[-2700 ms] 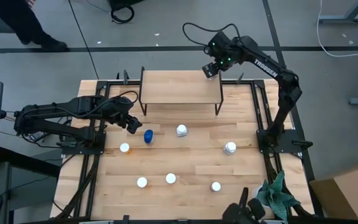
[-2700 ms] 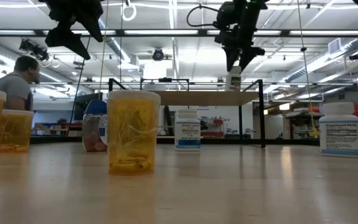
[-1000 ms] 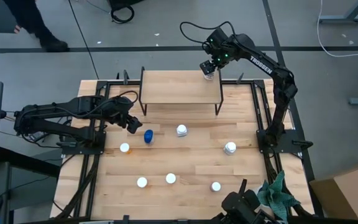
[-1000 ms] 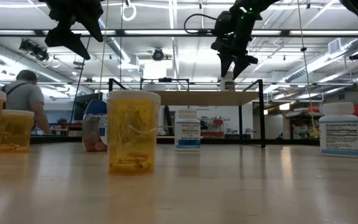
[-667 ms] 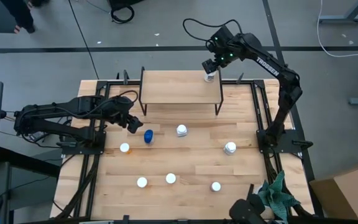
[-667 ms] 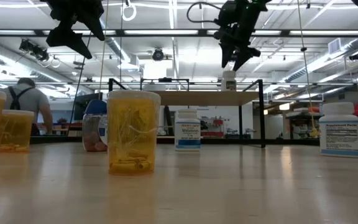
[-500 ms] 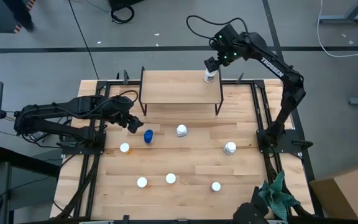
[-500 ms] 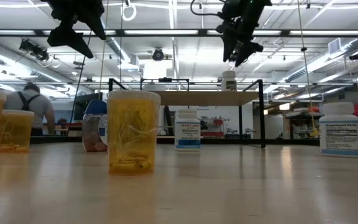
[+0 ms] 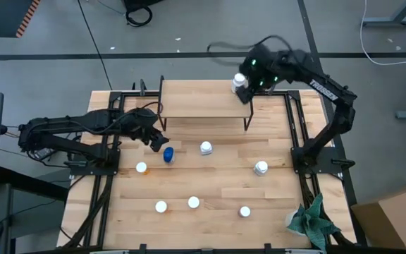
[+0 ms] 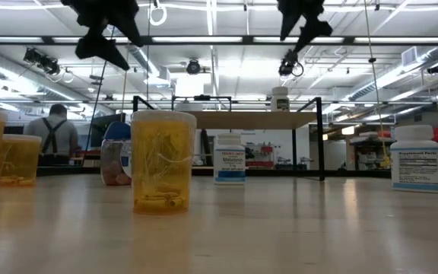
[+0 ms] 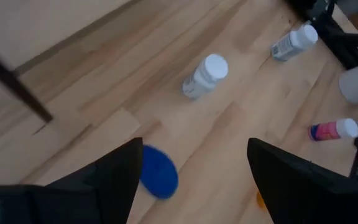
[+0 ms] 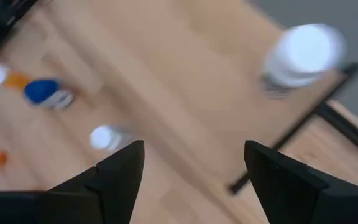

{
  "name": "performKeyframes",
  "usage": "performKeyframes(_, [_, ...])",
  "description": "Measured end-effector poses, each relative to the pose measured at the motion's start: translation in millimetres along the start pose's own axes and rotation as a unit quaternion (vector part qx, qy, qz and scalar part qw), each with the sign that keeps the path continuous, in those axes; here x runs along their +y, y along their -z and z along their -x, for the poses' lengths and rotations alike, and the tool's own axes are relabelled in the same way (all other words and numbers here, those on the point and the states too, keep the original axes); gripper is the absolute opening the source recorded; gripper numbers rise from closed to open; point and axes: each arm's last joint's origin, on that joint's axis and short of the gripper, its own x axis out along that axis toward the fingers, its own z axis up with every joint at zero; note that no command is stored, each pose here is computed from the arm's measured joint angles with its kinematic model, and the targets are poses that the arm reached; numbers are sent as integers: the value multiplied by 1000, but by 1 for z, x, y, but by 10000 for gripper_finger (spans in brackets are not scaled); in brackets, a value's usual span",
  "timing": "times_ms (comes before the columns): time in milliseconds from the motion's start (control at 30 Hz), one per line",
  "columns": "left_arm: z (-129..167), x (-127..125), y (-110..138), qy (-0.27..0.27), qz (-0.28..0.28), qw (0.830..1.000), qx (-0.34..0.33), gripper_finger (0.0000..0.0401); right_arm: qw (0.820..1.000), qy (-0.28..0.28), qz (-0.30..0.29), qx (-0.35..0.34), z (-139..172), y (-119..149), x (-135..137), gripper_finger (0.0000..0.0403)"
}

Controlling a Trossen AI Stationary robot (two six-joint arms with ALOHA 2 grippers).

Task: Pick and place medicine bottles onto shelf by color
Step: Put the left white blue medicine bottle on the shelf

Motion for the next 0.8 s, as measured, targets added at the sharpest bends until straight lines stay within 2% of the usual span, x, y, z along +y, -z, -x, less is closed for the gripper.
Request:
performKeyframes(67, [-10, -2, -1, -5, -16, 1000, 7, 293, 1000, -7, 25, 4, 0, 9, 21, 284])
performKeyframes(167, [-26, -16, -7, 24, -82, 996, -21, 293, 999, 2, 49, 9, 1, 23, 45, 284])
performKeyframes(267, [-41, -33, -14, 60, -163, 983, -66, 293, 999, 20, 48, 16, 11, 40, 56, 284])
performKeyframes(367, [-60, -43, -19, 73, -218, 969, -94, 293, 999, 24, 32, 7, 26, 56, 64, 284])
performKeyframes(600, [-121, -47, -13, 42, -265, 961, -67, 293, 998, 25, -20, -60, 55, 83, 77, 284])
performKeyframes(800, [-157, -53, -5, 43, -309, 947, -72, 300, 997, 18, -35, -67, 59, 94, 88, 284])
